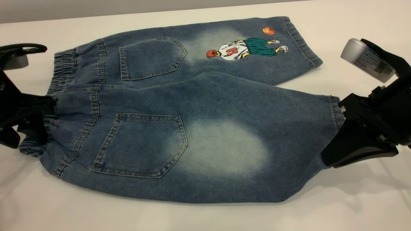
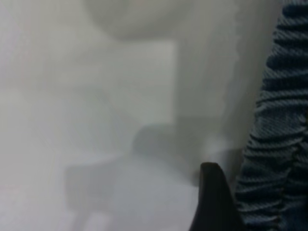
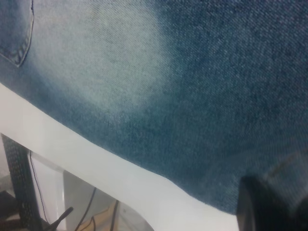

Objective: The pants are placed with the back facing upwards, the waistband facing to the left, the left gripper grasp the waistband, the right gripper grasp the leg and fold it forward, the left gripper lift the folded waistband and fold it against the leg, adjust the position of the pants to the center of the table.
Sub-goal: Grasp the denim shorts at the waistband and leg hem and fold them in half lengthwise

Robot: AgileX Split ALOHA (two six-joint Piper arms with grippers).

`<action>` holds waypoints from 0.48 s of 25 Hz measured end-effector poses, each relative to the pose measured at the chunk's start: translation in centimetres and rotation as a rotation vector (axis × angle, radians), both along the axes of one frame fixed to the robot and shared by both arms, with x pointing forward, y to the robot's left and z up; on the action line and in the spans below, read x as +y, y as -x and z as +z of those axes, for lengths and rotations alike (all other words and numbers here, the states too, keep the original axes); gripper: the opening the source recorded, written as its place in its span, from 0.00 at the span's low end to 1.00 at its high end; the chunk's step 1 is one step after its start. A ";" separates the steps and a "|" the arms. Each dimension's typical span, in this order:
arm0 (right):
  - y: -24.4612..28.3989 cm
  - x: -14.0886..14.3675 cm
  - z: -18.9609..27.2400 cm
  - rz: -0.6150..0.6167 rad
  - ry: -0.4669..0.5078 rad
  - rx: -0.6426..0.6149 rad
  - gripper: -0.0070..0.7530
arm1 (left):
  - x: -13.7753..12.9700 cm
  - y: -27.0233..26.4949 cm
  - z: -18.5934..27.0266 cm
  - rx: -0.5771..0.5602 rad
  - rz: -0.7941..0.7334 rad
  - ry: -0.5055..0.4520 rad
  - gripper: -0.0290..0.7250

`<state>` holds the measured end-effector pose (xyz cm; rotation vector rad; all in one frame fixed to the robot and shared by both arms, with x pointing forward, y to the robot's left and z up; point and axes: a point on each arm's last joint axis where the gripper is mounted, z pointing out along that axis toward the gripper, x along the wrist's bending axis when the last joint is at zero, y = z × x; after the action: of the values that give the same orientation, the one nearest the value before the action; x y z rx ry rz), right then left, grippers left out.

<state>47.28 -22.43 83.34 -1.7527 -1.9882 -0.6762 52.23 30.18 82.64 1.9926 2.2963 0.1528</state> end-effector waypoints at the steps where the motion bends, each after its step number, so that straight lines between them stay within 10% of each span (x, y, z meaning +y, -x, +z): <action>1: 0.0 0.0 0.0 0.000 0.000 0.000 0.03 | 0.0 0.0 -0.2 0.005 0.006 0.003 0.58; 12: 0.0 0.0 0.0 -0.005 -0.001 0.000 0.03 | -2.8 -0.1 -0.6 -0.024 -0.030 0.026 0.41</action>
<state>47.31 -22.42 83.35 -1.7572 -1.9838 -0.6787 52.37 27.38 82.04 2.0003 2.2409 0.1429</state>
